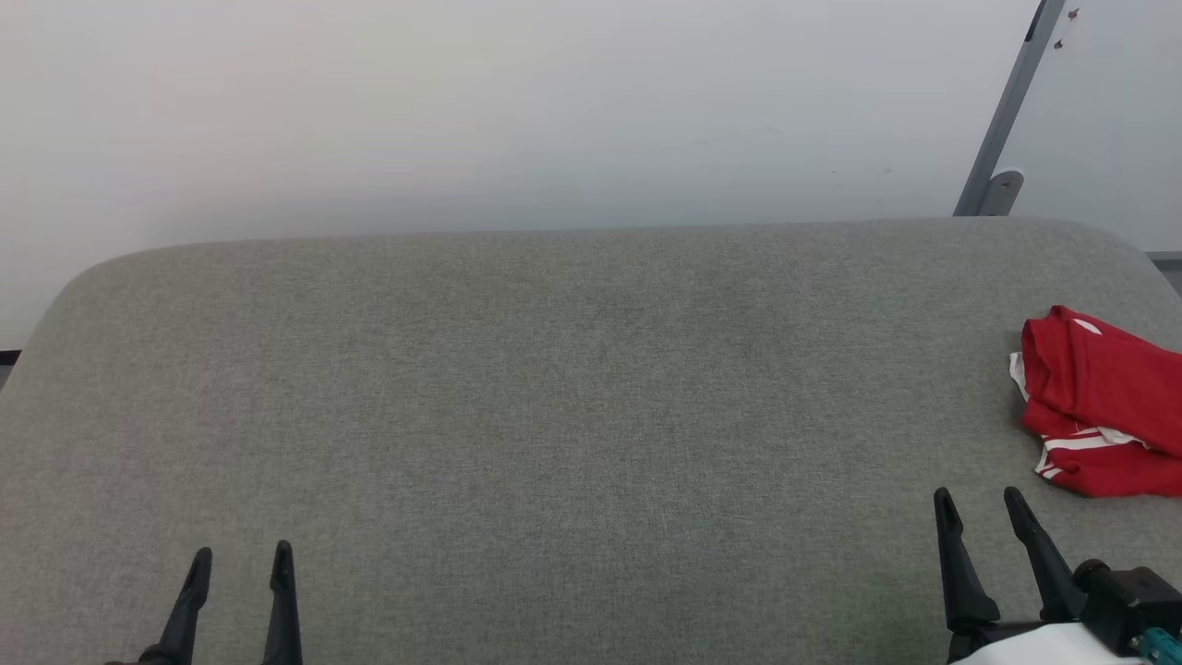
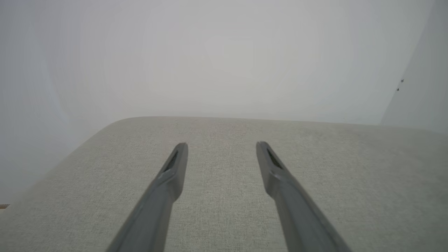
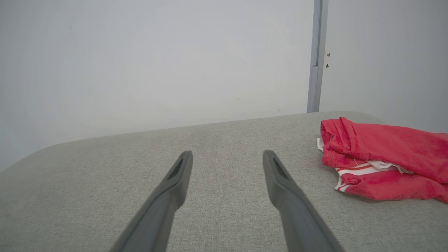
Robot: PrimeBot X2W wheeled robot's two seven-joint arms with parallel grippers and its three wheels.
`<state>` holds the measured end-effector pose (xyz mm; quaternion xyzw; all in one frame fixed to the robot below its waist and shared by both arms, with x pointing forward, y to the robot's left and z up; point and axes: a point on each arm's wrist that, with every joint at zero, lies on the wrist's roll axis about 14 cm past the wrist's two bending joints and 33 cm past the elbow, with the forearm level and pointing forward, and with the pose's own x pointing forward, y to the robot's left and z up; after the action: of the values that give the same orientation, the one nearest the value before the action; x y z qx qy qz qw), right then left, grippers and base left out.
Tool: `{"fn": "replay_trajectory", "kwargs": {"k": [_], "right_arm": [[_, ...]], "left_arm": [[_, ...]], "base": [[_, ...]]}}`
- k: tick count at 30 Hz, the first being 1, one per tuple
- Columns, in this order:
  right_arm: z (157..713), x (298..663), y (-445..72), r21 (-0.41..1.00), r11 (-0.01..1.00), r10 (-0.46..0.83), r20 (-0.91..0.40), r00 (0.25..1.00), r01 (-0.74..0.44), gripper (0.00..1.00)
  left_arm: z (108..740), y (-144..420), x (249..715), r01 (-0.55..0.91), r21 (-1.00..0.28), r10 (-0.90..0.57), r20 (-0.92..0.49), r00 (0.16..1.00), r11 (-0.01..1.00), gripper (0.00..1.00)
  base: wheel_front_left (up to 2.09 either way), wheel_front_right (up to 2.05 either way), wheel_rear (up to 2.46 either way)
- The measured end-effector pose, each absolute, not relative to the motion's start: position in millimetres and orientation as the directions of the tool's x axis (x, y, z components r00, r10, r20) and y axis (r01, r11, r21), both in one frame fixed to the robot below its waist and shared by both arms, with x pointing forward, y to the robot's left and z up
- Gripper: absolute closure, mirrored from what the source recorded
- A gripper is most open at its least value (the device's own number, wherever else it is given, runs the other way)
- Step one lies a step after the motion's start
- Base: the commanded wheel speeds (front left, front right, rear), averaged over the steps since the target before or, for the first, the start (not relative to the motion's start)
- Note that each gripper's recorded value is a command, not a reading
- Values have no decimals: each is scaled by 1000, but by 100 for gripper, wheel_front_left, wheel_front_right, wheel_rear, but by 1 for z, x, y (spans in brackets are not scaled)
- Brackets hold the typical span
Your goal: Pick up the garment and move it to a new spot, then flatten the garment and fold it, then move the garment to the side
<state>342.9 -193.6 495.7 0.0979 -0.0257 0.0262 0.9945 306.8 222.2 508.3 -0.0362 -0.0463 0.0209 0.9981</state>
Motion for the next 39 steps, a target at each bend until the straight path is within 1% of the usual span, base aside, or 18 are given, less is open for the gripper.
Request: {"fn": "replay_trajectory", "kwargs": {"k": [8,9,16,24,26,39], "right_arm": [[494,343,-193,200,978,43,53,998,-52,0],[492,342,-193,202,978,42,45,998,-50,100],[465,332,-192,237,971,31,-44,999,-19,100],[463,334,-197,365,930,-2,-65,998,25,100],[463,335,-198,380,925,-5,-66,998,30,100],[468,345,-202,559,826,-34,-75,997,70,100]], "left_arm": [[512,227,307,-61,-64,68,102,993,996,0],[509,226,306,-62,-66,68,92,993,996,100],[486,222,302,-73,-114,76,18,997,991,100],[481,225,307,-101,-266,103,-9,995,959,100],[482,225,308,-102,-283,104,-9,995,954,100],[482,226,321,-120,-492,123,-28,992,862,100]], "base": [[0,0,0],[0,0,0],[0,0,0],[0,0,0],[0,0,0],[0,0,0]]}}
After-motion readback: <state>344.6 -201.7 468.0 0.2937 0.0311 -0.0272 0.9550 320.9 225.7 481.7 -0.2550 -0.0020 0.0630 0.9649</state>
